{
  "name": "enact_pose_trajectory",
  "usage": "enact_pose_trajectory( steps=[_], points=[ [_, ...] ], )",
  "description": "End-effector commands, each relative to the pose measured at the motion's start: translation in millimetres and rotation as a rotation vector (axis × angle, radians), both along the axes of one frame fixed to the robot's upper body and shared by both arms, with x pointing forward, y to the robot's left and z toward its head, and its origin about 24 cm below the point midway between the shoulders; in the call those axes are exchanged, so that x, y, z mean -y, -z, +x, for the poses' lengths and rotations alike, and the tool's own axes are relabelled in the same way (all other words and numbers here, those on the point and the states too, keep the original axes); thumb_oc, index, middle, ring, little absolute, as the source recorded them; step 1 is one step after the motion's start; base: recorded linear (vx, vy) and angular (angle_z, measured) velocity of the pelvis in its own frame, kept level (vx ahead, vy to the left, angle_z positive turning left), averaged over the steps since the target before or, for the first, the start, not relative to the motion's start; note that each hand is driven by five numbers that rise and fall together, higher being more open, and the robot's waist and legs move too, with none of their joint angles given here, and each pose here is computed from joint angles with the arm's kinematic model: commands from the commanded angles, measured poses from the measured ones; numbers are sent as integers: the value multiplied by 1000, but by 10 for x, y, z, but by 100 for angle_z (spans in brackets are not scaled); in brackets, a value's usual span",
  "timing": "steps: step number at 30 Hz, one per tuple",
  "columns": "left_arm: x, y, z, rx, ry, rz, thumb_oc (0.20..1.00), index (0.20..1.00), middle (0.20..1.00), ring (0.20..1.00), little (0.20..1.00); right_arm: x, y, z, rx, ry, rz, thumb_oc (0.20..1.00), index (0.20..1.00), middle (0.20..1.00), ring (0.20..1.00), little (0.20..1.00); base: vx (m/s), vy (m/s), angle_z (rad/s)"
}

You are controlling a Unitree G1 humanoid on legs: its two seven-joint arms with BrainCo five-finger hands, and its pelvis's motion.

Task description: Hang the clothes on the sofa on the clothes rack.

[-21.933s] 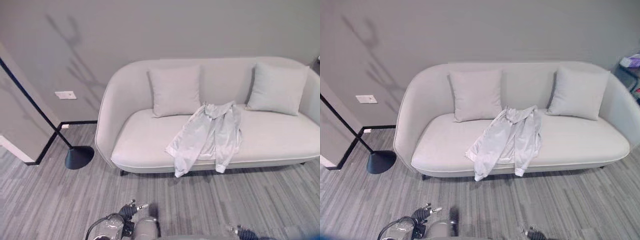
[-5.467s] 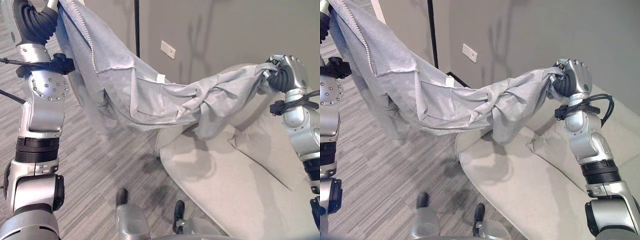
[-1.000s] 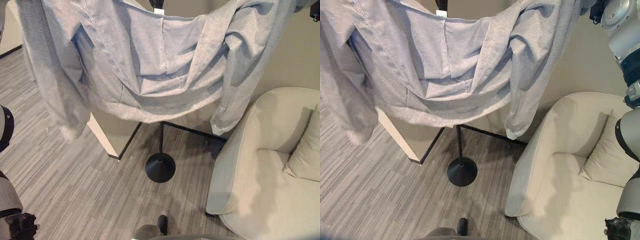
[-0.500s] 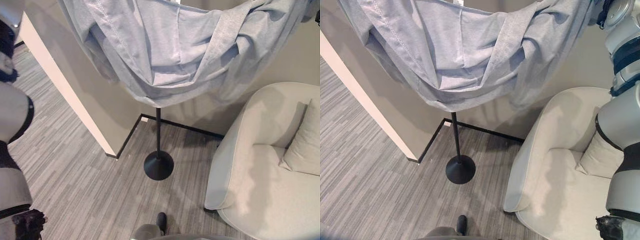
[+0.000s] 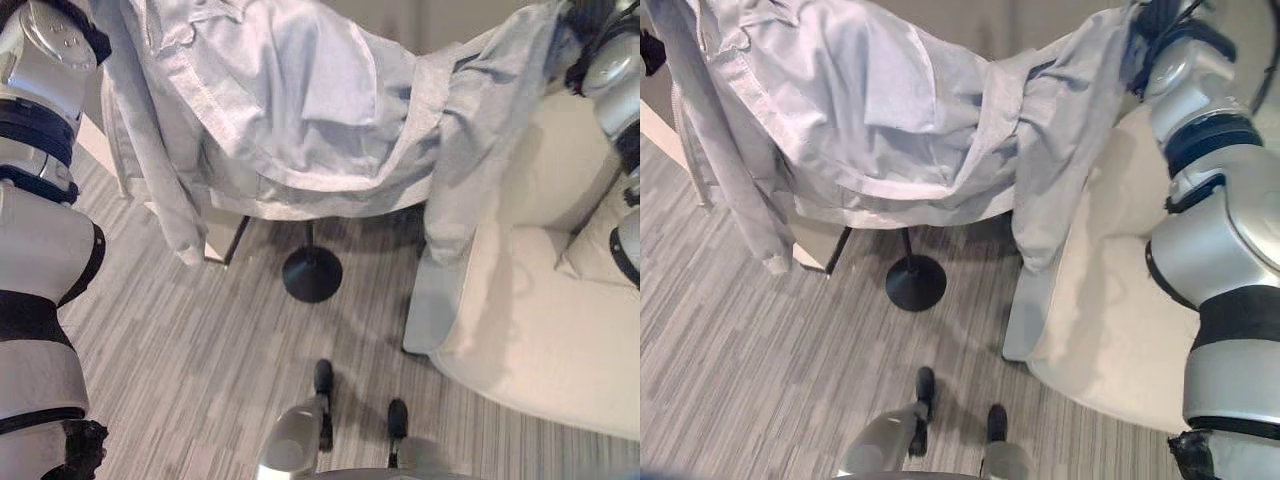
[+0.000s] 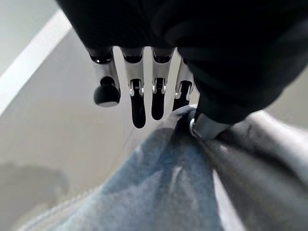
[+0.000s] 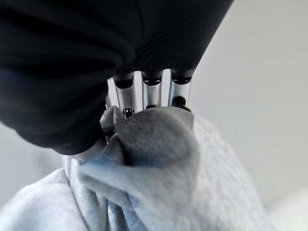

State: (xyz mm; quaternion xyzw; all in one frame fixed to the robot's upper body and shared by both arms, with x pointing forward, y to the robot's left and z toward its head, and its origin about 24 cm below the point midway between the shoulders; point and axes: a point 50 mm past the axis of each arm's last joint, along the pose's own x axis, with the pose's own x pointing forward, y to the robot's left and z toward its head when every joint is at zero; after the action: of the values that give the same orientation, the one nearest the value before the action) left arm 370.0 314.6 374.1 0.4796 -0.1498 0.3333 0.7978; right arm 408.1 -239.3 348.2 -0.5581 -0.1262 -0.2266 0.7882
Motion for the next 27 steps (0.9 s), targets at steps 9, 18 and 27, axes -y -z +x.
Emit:
enact_pose_trajectory(
  steps=[9,18,27],
  points=[
    [-327,54,-196,63,-59,-31,200,200,200,200,200,-145,-124,-78,83,-154,-20,200,200,200,200,200,3,8,-1],
    [-122,649,-131,72,145,-110,1000,1000,1000,1000,1000,35,708,-93,-61,-240,103,1000,1000,1000,1000,1000,24,-4,0],
    [-37,1584,-269,-11,222,-283,1000,1000,1000,1000,1000,22,1640,-342,-285,-341,72,1000,1000,1000,1000,1000,29,5,-2]
  ],
)
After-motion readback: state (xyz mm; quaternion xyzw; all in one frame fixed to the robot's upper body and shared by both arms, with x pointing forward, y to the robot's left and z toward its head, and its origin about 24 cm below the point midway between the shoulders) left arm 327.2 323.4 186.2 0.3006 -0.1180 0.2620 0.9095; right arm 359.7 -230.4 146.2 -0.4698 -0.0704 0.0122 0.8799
